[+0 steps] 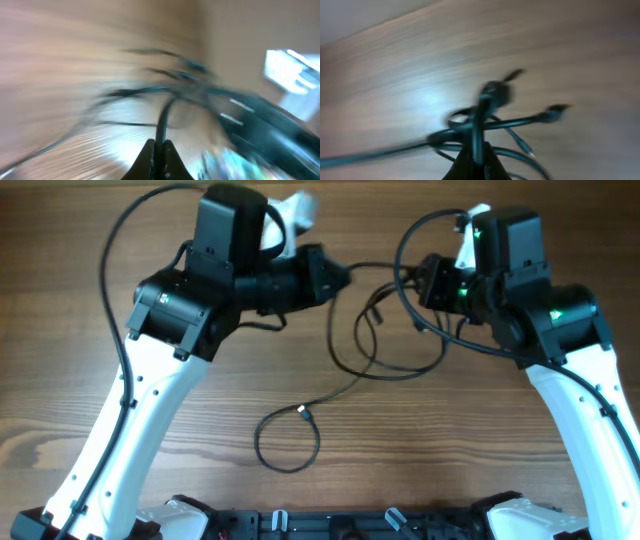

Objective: Untangle cables

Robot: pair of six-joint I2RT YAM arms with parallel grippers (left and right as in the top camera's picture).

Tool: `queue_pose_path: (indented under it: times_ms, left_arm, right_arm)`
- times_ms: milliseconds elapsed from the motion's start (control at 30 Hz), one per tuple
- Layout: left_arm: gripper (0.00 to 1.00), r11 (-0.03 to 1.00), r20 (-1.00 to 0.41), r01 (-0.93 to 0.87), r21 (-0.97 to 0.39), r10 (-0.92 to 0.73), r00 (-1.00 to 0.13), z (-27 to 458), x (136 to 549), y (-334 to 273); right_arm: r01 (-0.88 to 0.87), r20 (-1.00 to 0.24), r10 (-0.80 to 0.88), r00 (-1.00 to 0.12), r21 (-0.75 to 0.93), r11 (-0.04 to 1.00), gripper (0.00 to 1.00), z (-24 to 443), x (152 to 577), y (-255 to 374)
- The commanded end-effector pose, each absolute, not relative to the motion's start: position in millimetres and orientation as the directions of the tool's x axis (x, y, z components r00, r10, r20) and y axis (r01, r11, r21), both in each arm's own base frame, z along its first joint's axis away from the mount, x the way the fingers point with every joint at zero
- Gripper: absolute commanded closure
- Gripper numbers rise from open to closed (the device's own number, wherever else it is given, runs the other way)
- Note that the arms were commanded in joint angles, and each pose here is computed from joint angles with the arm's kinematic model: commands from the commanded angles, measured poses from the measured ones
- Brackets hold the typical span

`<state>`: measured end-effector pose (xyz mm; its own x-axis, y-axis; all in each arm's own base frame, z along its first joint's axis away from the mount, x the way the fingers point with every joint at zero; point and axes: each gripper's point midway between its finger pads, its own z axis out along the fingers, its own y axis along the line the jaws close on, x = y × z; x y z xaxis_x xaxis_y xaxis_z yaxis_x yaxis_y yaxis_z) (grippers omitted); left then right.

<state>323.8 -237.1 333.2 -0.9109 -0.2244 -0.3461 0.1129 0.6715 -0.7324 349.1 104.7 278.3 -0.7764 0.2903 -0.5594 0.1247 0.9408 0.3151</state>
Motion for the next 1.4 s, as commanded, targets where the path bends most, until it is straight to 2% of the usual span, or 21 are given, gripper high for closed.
queue_pose_path:
  times_ms: [0, 67, 167, 267, 333, 433, 500, 567, 600, 633, 667, 733, 800, 833, 867, 933, 1033, 1200, 1267, 1367]
  left_arm:
    - [0.96, 0.708, -0.345, -0.443, -0.55, -0.676, -0.652, 300, 361, -109]
    - [0.96, 0.592, -0.278, -0.605, -0.532, -0.797, -0.535, 291, 361, -59]
    - [0.96, 0.519, -0.254, -0.695, -0.498, -0.853, -0.455, 283, 355, -17]
    - [0.96, 0.45, -0.324, -0.785, -0.426, -0.886, -0.332, 279, 346, 34]
    - [0.96, 0.405, -0.322, -0.821, -0.403, -0.902, -0.288, 276, 339, 54]
    - [0.96, 0.415, -0.226, -0.786, -0.458, -0.909, -0.349, 276, 341, 34]
    - [0.96, 0.524, -0.237, -0.676, -0.519, -0.847, -0.475, 285, 355, 10]
    - [0.96, 0.654, -0.285, -0.461, -0.6, -0.713, -0.641, 301, 369, -25]
    - [0.96, 0.68, -0.293, -0.364, -0.637, -0.65, -0.701, 307, 371, -43]
    - [0.96, 0.701, -0.32, -0.182, -0.69, -0.521, -0.792, 318, 370, -76]
    - [0.96, 0.717, -0.338, -0.134, -0.684, -0.474, -0.813, 317, 370, -88]
    - [0.95, 0.751, -0.344, -0.147, -0.643, -0.455, -0.821, 306, 371, -95]
    - [0.71, 0.819, -0.362, -0.228, -0.527, -0.459, -0.811, 283, 375, -83]
    - [0.47, 0.847, -0.369, -0.277, -0.454, -0.461, -0.807, 271, 375, -74]
    - [0.02, 0.866, -0.369, -0.317, -0.386, -0.46, -0.808, 259, 374, -65]
    - [0.0, 0.875, -0.321, -0.354, -0.33, -0.457, -0.83, 236, 375, -64]
    - [0.0, 0.869, -0.214, -0.355, -0.344, -0.441, -0.872, 212, 375, -79]
    - [0.0, 0.894, -0.166, -0.275, -0.354, -0.349, -0.922, 196, 373, -105]
    - [0.0, 0.902, -0.17, -0.244, -0.355, -0.319, -0.932, 194, 373, -118]
    - [0.0, 0.91, -0.189, -0.207, -0.359, -0.288, -0.939, 191, 377, -132]
  right_arm:
    - [0.466, -0.64, 0.487, -0.594, 0.22, 0.857, 0.96, 291, 342, 40]
    - [0.559, -0.637, 0.552, -0.539, 0.22, 0.799, 0.96, 289, 335, 28]
    - [0.568, -0.634, 0.566, -0.526, 0.233, 0.789, 0.96, 290, 336, 28]
    - [0.599, -0.623, 0.608, -0.493, 0.263, 0.756, 0.96, 290, 335, 27]
    - [0.598, -0.623, 0.608, -0.493, 0.265, 0.756, 0.96, 290, 336, 27]
    - [0.564, -0.597, 0.622, -0.506, 0.316, 0.762, 0.96, 291, 341, 39]
    - [0.557, -0.595, 0.626, -0.504, 0.331, 0.762, 0.96, 292, 343, 41]
    - [0.555, -0.606, 0.63, -0.486, 0.343, 0.758, 0.96, 296, 347, 41]
    - [0.543, -0.605, 0.634, -0.481, 0.363, 0.757, 0.96, 298, 350, 43]
    - [0.494, -0.591, 0.648, -0.48, 0.427, 0.757, 0.96, 306, 358, 55]
    - [0.427, -0.595, 0.645, -0.48, 0.484, 0.764, 0.96, 320, 365, 66]
    - [0.348, -0.609, 0.636, -0.474, 0.533, 0.771, 0.96, 338, 369, 76]
    - [0.315, -0.615, 0.643, -0.456, 0.564, 0.763, 0.95, 355, 367, 78]
    - [0.315, -0.616, 0.643, -0.456, 0.564, 0.763, 0.95, 357, 364, 77]
    - [0.315, -0.617, 0.64, -0.458, 0.561, 0.766, 0.96, 357, 362, 77]
    - [0.312, -0.607, 0.634, -0.479, 0.558, 0.769, 0.96, 354, 360, 79]
    - [0.164, -0.556, 0.634, -0.537, 0.669, 0.725, 0.96, 376, 361, 111]
    - [-0.208, -0.581, 0.613, -0.535, 0.794, 0.572, 0.96, 490, 344, 143]
    - [-0.292, -0.576, 0.628, -0.524, 0.814, 0.503, 0.96, 531, 325, 143]
    - [-0.364, -0.605, 0.63, -0.486, 0.796, 0.484, 0.96, 562, 307, 138]
